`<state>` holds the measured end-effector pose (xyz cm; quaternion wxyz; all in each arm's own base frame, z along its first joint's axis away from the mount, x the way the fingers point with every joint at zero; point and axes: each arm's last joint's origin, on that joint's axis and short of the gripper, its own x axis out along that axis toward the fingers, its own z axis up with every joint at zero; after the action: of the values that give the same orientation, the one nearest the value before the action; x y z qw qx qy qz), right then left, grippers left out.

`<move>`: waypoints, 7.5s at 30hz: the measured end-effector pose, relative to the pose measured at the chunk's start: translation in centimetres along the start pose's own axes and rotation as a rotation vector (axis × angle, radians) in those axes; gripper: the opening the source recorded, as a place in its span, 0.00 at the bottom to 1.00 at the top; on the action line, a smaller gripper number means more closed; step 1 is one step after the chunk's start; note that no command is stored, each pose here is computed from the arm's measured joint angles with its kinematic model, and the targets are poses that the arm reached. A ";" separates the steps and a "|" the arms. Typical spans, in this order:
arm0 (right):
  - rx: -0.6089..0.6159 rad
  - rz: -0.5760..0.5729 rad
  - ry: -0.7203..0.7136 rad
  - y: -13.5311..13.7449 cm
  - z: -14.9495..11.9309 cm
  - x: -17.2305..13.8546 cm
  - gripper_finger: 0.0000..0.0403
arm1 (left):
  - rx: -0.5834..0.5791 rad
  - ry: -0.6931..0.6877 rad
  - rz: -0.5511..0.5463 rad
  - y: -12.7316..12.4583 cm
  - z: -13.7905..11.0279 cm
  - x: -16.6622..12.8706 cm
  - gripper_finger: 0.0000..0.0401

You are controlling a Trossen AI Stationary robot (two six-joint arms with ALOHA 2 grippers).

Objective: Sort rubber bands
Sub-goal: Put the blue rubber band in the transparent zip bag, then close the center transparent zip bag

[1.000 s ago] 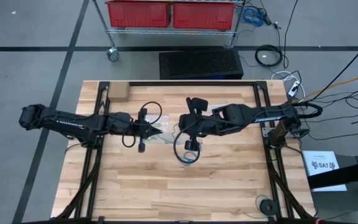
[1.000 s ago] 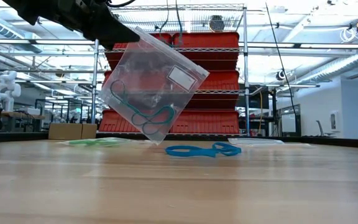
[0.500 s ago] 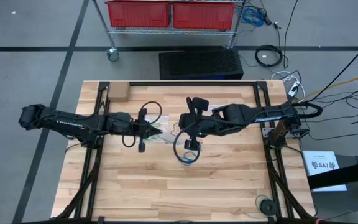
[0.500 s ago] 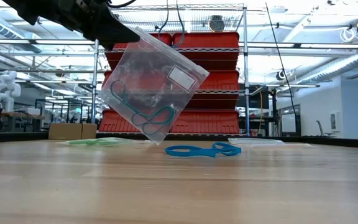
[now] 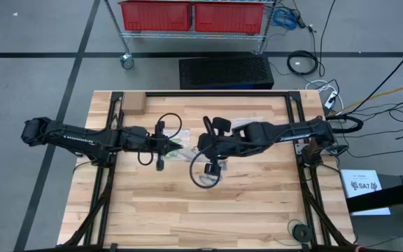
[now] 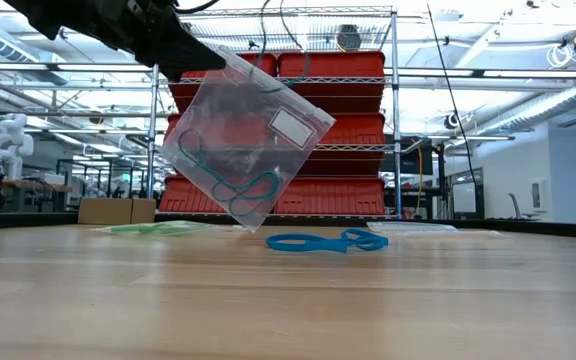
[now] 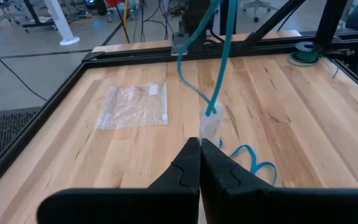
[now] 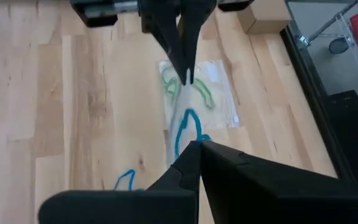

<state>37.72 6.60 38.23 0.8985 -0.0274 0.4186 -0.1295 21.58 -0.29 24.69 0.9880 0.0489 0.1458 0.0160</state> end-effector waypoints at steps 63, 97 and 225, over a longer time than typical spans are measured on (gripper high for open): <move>-0.003 0.112 0.080 -2.6 -0.5 7.0 0.00 | 0.001 0.008 -0.003 0.0 -0.1 0.0 0.00; -0.024 0.121 0.136 -2.1 -1.0 11.0 0.00 | 0.000 0.004 -0.003 0.0 0.0 0.0 0.00; 0.810 -0.177 -0.169 -8.5 -22.7 21.2 0.15 | -0.119 0.391 -0.324 4.4 -0.5 12.5 0.01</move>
<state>31.73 -5.69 9.08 0.8533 0.2815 0.2550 -0.3573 33.29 4.74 21.09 0.9319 -0.0374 0.3385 -0.1247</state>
